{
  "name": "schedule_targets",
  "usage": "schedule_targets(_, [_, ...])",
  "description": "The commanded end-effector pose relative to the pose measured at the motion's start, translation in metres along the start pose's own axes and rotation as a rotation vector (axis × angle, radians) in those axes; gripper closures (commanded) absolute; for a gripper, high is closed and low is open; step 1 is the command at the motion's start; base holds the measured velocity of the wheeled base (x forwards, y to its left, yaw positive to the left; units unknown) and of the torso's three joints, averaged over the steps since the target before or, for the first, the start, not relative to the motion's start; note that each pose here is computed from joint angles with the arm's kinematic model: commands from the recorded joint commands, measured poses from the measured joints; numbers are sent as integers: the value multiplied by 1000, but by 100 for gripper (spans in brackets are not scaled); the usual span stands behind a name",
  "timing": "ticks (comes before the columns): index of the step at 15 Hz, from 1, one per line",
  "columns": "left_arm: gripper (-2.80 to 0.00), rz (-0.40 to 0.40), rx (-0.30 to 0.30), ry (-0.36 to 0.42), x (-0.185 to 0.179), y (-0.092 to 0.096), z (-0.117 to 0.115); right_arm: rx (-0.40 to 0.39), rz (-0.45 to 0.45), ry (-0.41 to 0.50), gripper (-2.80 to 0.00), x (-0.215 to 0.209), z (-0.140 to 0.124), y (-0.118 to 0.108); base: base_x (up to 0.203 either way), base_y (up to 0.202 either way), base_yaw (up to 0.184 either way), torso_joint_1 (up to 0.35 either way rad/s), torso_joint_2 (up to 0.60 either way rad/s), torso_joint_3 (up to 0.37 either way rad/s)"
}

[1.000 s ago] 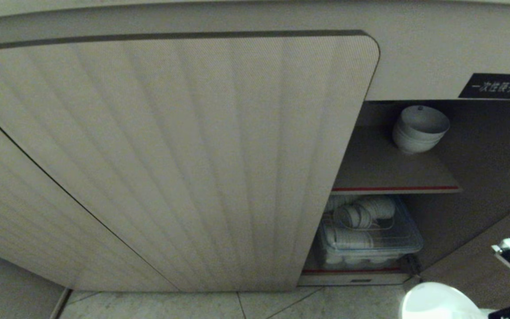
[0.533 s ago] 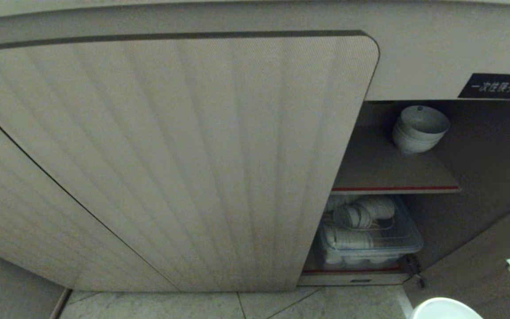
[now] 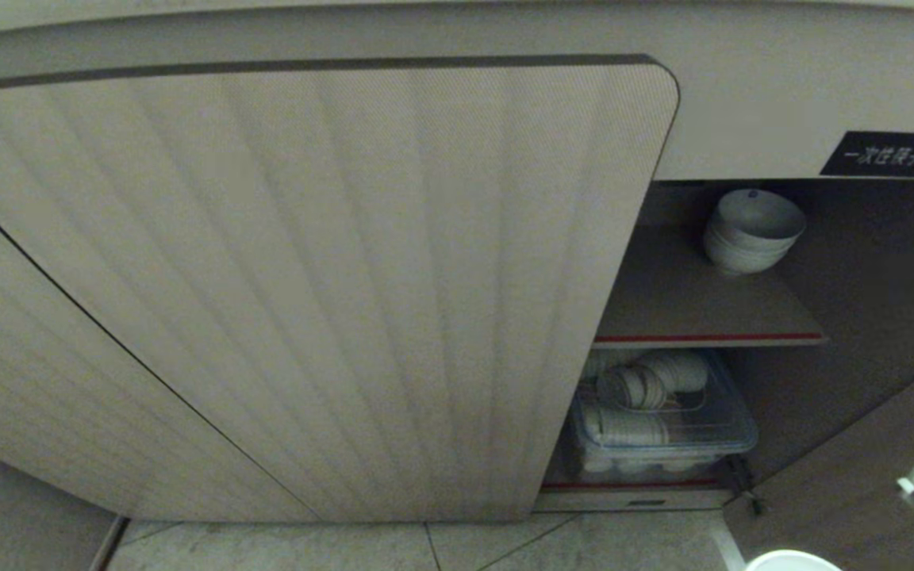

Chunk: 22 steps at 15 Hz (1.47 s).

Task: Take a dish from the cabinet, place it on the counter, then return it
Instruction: Place it on the table

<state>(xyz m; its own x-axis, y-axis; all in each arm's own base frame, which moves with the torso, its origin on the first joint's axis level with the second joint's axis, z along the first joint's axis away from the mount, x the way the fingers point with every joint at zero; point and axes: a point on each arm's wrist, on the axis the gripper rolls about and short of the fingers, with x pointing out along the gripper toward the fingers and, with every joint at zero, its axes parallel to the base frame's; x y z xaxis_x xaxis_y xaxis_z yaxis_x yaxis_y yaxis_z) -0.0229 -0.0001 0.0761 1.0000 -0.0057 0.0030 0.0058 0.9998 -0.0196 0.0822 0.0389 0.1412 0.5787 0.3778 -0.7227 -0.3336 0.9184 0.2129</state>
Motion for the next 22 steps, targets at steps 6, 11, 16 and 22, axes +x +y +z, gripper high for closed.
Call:
schedule_targets(6, [0, 1, 0, 0, 0, 0, 0, -5, 2, -12, 0, -1, 6, 1, 0, 0, 0, 0, 0, 0])
schedule_targets(11, [0, -2, 0, 0, 0, 0, 0, -6, 1, -15, 0, -1, 7, 2, 0, 0, 0, 0, 0, 0])
schedule_targets(16, [0, 1, 0, 0, 0, 0, 0, -7, 3, -18, 0, -2, 7, 2, 0, 0, 0, 0, 0, 0])
schedule_targets(22, [0, -1, 0, 0, 0, 0, 0, -11, 3, -22, 0, -2, 7, 2, 0, 0, 0, 0, 0, 0])
